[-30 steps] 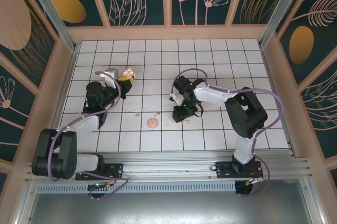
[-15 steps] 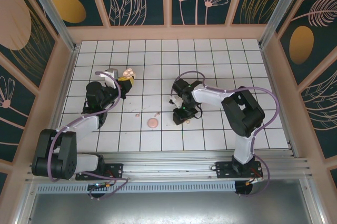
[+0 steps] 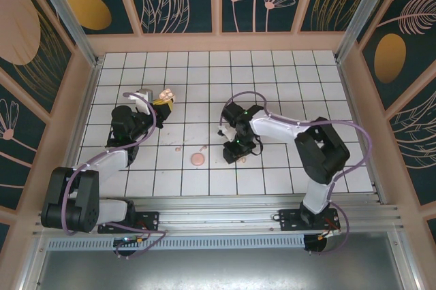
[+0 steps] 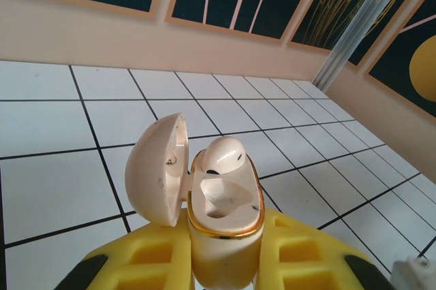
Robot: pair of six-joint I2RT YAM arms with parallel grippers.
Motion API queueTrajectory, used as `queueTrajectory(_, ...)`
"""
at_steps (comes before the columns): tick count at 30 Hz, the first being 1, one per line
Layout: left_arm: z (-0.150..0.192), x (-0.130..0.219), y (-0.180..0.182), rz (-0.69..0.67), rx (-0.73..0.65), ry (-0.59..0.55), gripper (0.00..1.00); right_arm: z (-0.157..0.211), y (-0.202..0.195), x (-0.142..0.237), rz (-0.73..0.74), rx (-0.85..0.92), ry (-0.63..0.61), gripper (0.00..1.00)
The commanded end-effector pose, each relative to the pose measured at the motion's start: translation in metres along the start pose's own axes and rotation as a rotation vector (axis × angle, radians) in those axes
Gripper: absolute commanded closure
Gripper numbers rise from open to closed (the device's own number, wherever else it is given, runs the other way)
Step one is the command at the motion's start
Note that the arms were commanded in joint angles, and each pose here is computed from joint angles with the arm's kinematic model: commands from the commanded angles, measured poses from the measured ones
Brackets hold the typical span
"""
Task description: Insert wireless bluetooth earbuds into charging case
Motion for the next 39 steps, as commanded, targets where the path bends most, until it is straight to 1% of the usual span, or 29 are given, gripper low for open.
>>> queueTrajectory(1,-0.018,0.002,-0.005,0.011,-0.041,-0.044,0.89,-0.006,-0.003,0.032,0.017,-0.24,-0.106,0.63)
queueTrajectory(4,-0.019,0.002,-0.006,0.013,-0.043,-0.045,0.89,-0.004,0.0,0.046,-0.027,-0.462,-0.193,0.63)
queueTrajectory(6,-0.018,0.002,-0.006,0.016,-0.042,-0.044,0.89,0.004,-0.004,0.052,-0.046,-0.612,-0.241,0.63)
queueTrajectory(8,-0.019,0.001,-0.006,0.019,-0.041,-0.046,0.89,0.013,-0.003,0.051,-0.089,-0.699,-0.258,0.63)
queueTrajectory(11,-0.018,0.001,-0.007,0.027,-0.037,-0.047,0.89,0.023,-0.005,0.044,-0.098,-0.767,-0.263,0.63)
queueTrajectory(16,-0.018,0.0,-0.007,0.032,-0.032,-0.046,0.89,0.029,-0.008,0.022,-0.13,-0.805,-0.237,0.62)
queueTrajectory(21,-0.019,0.001,-0.007,0.028,-0.037,-0.051,0.89,0.036,-0.016,0.007,-0.086,-0.828,-0.202,0.59)
queueTrajectory(25,-0.018,0.001,-0.007,0.025,-0.035,-0.047,0.89,0.037,-0.019,-0.003,-0.092,-0.832,-0.18,0.59)
queueTrajectory(34,-0.019,0.001,-0.007,0.023,-0.039,-0.048,0.89,0.038,-0.023,-0.013,-0.069,-0.827,-0.15,0.59)
queueTrajectory(39,-0.019,0.001,-0.007,0.022,-0.038,-0.048,0.89,0.032,-0.029,-0.011,-0.061,-0.819,-0.175,0.6)
Point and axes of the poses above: each hand's point on the last joint's axis, 136 mm out from that joint toward the fingers, its own x axis back along the fingers, its own y axis along the line the jaws close on, z = x × y, the point moved 2 cm from there along x, back along the fingers, and after that the axes turned 3 degrees about x, right-handed, at the moved point
